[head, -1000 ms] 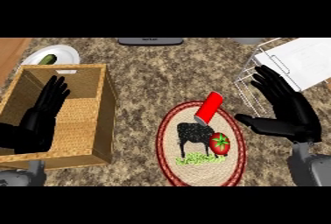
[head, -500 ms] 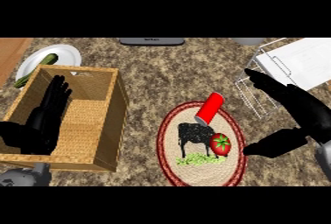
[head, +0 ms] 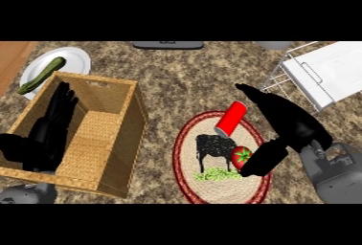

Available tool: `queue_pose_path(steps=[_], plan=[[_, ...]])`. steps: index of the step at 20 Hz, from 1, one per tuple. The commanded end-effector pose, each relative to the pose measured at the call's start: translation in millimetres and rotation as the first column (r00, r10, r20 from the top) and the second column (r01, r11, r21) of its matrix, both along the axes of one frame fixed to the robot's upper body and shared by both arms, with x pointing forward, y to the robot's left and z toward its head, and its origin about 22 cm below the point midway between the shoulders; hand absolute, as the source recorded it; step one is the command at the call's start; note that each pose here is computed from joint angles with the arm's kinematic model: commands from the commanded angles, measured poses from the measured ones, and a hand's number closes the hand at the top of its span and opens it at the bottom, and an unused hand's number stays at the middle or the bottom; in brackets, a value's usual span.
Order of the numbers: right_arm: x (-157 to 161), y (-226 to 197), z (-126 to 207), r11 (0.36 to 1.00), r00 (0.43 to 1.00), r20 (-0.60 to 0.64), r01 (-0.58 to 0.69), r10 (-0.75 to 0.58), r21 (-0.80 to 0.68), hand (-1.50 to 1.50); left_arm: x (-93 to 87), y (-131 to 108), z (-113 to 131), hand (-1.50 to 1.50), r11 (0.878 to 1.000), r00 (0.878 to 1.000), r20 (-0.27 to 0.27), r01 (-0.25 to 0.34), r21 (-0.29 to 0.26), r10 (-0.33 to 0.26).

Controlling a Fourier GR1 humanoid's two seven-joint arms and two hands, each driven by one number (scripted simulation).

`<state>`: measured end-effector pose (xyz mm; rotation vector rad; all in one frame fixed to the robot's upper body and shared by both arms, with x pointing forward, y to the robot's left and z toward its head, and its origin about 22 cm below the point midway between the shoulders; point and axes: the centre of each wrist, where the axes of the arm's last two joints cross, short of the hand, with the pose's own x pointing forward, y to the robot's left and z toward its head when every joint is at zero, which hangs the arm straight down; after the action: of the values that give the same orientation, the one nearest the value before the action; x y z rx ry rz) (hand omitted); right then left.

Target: Pick the tomato from the placemat and place it in the tiered shelf

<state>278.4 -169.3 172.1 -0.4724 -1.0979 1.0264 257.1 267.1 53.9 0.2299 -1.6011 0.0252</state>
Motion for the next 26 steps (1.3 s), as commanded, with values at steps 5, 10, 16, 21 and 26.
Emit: queue_pose_path(steps=[5, 10, 16, 21, 26], plan=[[2, 28, -31, 0.960, 0.998, -0.061, 0.014, -0.032, -0.279, -1.50, -2.9, -2, 3, 0.00, 1.000, 1.000, 0.001, -0.007, 0.007, 0.007], [3, 43, -35, 0.908, 0.988, -0.119, 0.045, -0.103, -0.417, -1.50, -8.0, -1, -1, 0.00, 1.000, 1.000, 0.001, 0.010, -0.004, -0.010], [-5, 30, -64, 0.934, 0.989, -0.107, 0.057, -0.101, -0.354, -1.50, -14.6, -6, 0, 0.00, 0.999, 0.999, 0.007, -0.033, 0.011, 0.033], [12, 13, -78, 0.935, 0.987, -0.130, 0.044, -0.095, -0.352, -1.50, 3.1, -7, 8, 0.00, 1.000, 1.000, 0.014, -0.022, -0.002, 0.022], [-1, 12, -99, 0.925, 0.985, -0.144, 0.031, -0.092, -0.378, -1.50, 0.1, 3, 14, 0.00, 1.000, 1.000, -0.003, -0.017, -0.005, 0.017]])
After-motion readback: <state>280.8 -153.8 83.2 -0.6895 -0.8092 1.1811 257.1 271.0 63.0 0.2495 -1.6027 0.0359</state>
